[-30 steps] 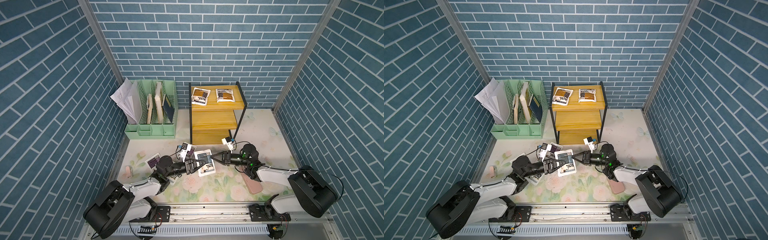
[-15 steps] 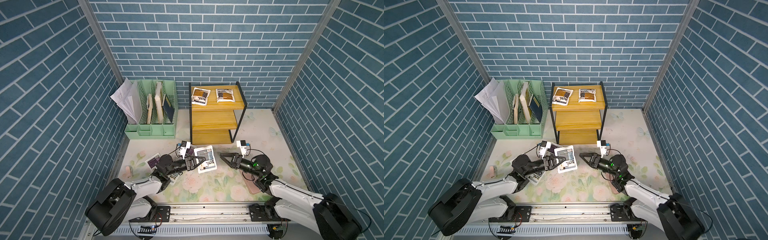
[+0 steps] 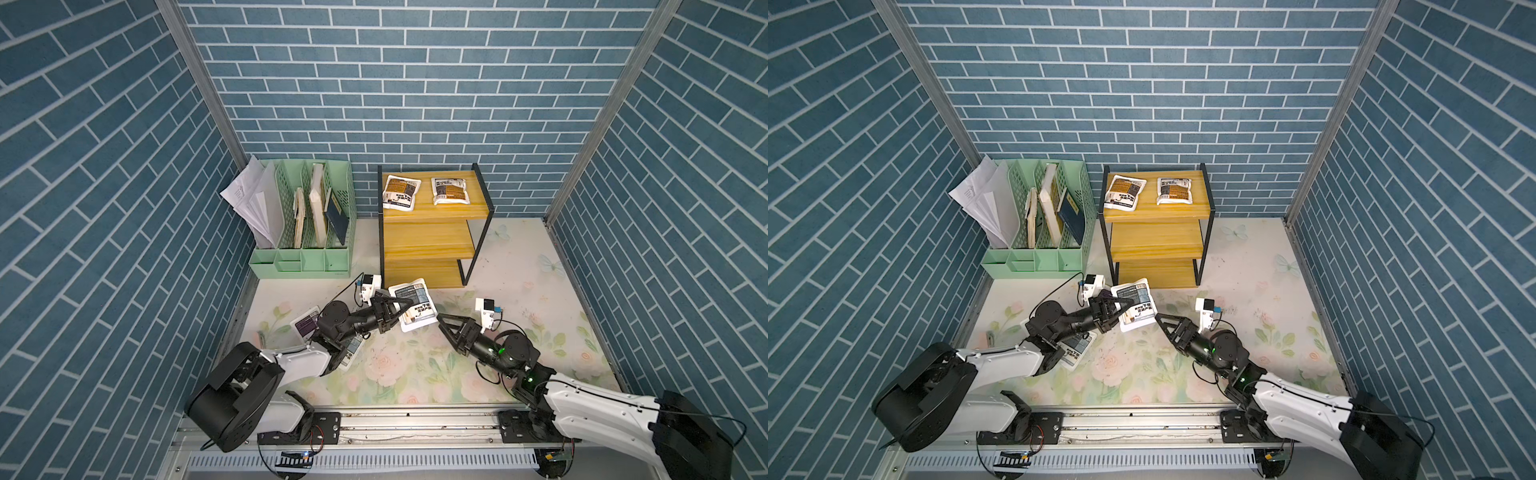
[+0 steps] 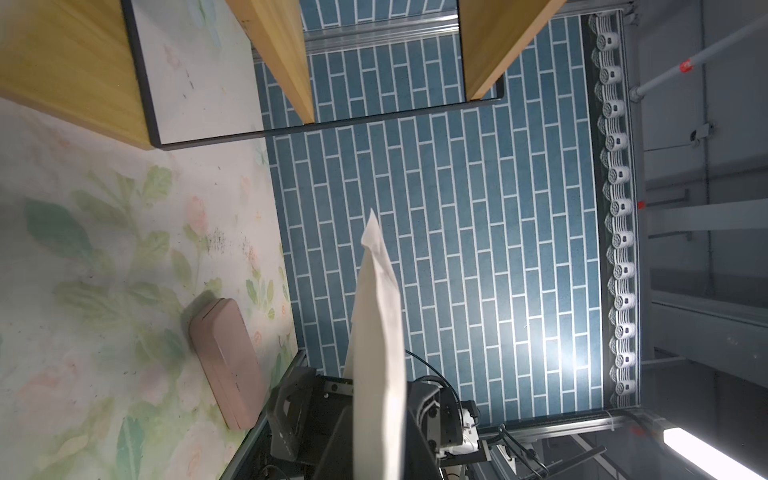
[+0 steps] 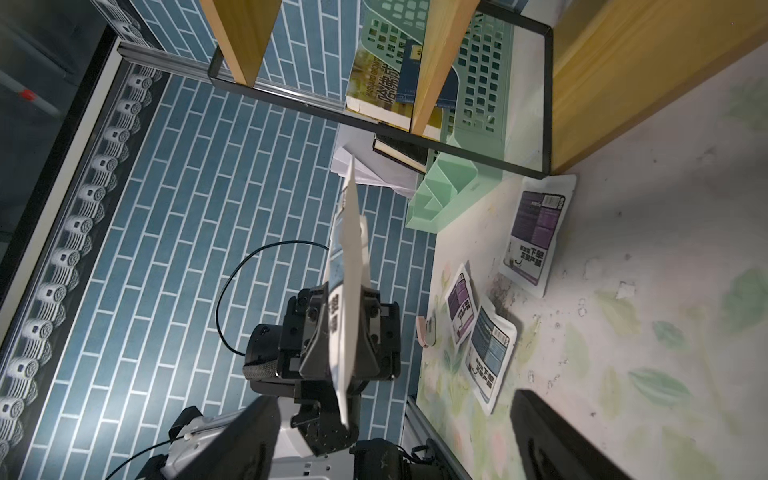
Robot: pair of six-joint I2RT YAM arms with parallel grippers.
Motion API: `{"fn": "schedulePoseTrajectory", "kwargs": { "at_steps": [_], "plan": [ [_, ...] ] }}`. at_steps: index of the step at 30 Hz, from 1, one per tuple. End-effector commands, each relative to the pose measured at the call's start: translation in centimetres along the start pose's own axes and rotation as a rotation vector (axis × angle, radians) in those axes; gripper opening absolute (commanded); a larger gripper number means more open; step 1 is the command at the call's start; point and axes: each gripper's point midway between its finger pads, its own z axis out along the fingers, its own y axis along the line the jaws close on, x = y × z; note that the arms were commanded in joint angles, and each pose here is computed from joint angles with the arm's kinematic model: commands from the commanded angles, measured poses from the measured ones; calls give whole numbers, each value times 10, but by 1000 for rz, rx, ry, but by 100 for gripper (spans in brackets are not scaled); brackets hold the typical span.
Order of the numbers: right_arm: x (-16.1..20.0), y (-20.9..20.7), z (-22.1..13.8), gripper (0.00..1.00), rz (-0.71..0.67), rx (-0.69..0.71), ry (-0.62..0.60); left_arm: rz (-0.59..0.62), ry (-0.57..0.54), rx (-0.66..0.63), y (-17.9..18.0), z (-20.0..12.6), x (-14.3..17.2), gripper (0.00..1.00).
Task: Place the bagged coffee beans on the shelf by color
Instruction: Pick up the coffee beans at the center of the board.
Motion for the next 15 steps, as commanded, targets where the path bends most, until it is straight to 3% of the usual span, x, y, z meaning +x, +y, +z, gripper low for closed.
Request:
{"fn": "schedulePoseTrajectory", "kwargs": {
  "at_steps": [1, 8, 15],
  "plan": [
    [-14, 49, 16, 79, -13, -140, -67, 13, -8, 50, -22, 4, -7, 19],
    [-17, 37, 38, 70, 56, -99, -99, 19, -12, 32, -23, 8, -10, 19],
    [-12, 41, 47, 43, 59, -115, -93, 24, -16, 29, -23, 8, -11, 19]
  ]
}}
